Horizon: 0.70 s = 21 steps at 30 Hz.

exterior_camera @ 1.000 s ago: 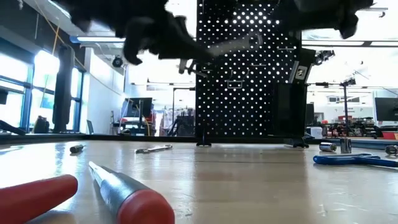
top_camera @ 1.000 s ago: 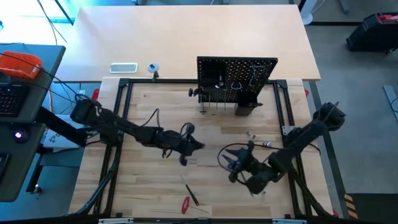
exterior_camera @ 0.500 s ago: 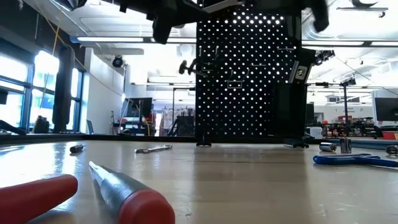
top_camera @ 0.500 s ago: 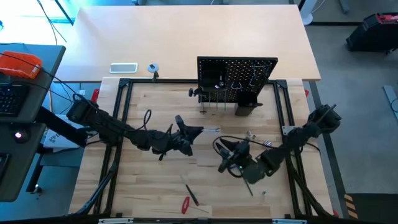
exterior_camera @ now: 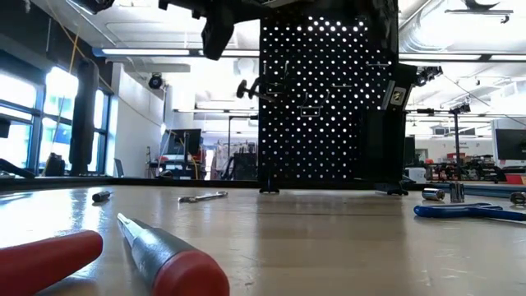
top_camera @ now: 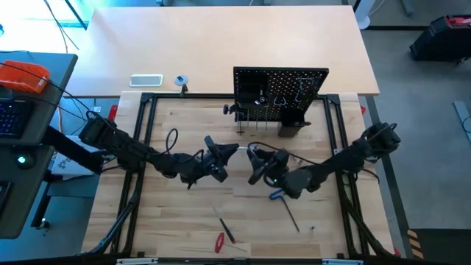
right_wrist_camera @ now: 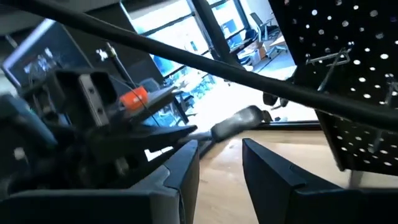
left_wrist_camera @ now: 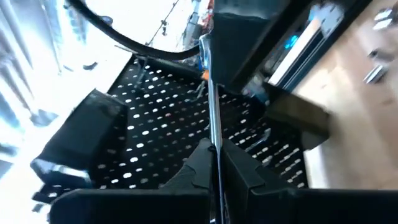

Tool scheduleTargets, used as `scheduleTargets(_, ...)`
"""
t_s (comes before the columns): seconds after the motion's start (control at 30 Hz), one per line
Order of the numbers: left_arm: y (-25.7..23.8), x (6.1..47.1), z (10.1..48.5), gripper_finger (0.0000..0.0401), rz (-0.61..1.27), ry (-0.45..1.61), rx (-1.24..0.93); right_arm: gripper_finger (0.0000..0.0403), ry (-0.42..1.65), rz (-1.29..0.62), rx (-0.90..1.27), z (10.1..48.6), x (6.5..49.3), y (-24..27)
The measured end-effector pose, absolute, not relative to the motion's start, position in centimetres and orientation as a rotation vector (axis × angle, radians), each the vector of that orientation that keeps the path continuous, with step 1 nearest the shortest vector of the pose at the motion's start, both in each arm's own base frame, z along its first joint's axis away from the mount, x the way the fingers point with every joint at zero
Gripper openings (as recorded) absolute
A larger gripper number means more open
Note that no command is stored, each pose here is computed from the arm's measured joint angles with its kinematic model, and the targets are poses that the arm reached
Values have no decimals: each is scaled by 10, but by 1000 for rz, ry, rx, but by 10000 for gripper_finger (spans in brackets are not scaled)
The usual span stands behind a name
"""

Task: Hang tools onto peg board
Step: Hang the silver combination wrench onto the pegboard

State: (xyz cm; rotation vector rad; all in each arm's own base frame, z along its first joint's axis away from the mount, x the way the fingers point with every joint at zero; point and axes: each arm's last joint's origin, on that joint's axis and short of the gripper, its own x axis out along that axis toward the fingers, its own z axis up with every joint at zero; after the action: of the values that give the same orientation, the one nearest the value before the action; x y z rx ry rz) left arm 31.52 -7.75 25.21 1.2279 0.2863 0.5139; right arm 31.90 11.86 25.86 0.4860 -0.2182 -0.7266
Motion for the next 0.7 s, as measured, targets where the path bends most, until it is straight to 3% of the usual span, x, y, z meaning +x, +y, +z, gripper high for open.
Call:
scheduleTargets(0.33, -77, 312, 265, 4, 596, 280, 1383, 117, -357, -672, 537, 277, 328, 90)
scheduleTargets(0.7, -73, 312, 269, 4, 626, 300, 1462, 112, -375, -590, 543, 287, 344, 66)
